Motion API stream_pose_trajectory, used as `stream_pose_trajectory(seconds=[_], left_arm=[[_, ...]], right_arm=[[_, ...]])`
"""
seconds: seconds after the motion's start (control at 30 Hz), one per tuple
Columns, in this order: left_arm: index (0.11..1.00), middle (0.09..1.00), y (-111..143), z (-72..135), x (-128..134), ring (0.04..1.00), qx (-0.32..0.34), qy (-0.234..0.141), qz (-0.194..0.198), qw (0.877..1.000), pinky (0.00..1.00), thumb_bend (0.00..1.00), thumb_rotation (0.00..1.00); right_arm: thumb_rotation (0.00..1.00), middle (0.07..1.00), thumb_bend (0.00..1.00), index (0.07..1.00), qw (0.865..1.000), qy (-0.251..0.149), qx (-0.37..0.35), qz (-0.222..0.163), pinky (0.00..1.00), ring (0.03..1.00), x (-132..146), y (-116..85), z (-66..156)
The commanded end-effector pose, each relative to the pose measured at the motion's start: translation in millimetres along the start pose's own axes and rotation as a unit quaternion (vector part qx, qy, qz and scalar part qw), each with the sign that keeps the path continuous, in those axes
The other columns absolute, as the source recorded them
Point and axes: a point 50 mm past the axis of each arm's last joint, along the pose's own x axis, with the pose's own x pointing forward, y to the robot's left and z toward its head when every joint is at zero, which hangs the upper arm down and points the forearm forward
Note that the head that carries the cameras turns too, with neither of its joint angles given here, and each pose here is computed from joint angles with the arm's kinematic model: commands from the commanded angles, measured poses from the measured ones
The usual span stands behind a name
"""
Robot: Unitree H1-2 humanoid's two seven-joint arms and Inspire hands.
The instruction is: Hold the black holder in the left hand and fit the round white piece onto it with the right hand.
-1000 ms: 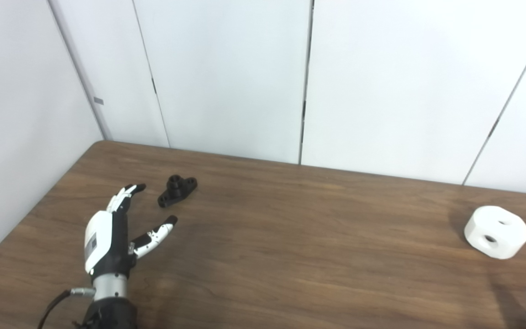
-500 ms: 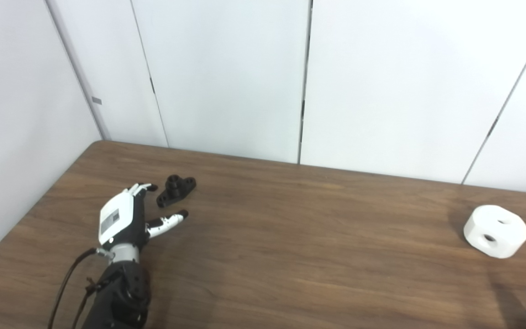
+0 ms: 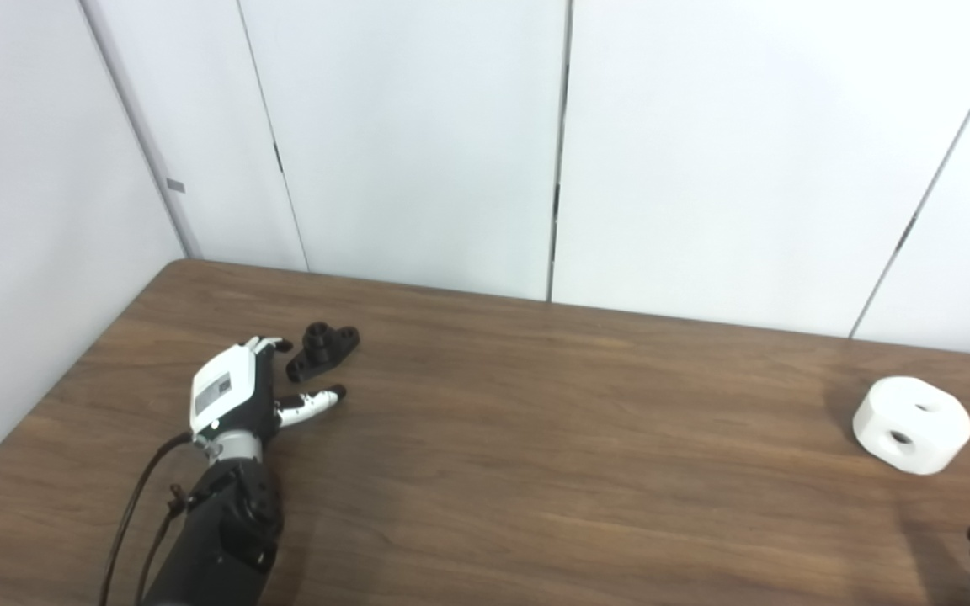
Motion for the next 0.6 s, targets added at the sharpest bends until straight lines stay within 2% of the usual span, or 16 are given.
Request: stream_pose_trajectory(seconds=[0.0, 0.2, 0.27, 0.57], left_arm=[[0.8, 0.92, 22.2, 12.6, 15.8, 0.961, 0.004, -0.017, 0.042, 0.999, 1.0, 0.87, 0.41], [0.799, 0.924, 22.9, 14.0, 20.3, 0.964, 0.007, -0.008, 0.034, 0.999, 1.0, 0.86, 0.39], [0.791, 0.921, 23.1, 14.4, 21.4, 0.965, 0.008, -0.007, 0.035, 0.999, 1.0, 0.85, 0.39], [0.684, 0.905, 23.9, 14.2, 21.6, 0.963, 0.004, -0.005, 0.035, 0.999, 1.0, 0.83, 0.35]], right_arm=[[1.0, 0.975, 0.57, 0.98, 0.998, 0.056, 0.025, -0.001, 1.0, 0.994, -23.9, 13.9, -21.0], [1.0, 0.971, 0.59, 0.971, 0.998, 0.057, 0.022, -0.002, 1.0, 0.993, -23.7, 14.0, -19.9], [1.0, 0.968, 0.57, 0.971, 0.998, 0.055, 0.02, -0.002, 1.0, 0.984, -23.5, 13.9, -19.7], [1.0, 0.967, 0.59, 0.97, 0.998, 0.06, 0.021, -0.003, 1.0, 0.991, -23.9, 13.6, -19.1]])
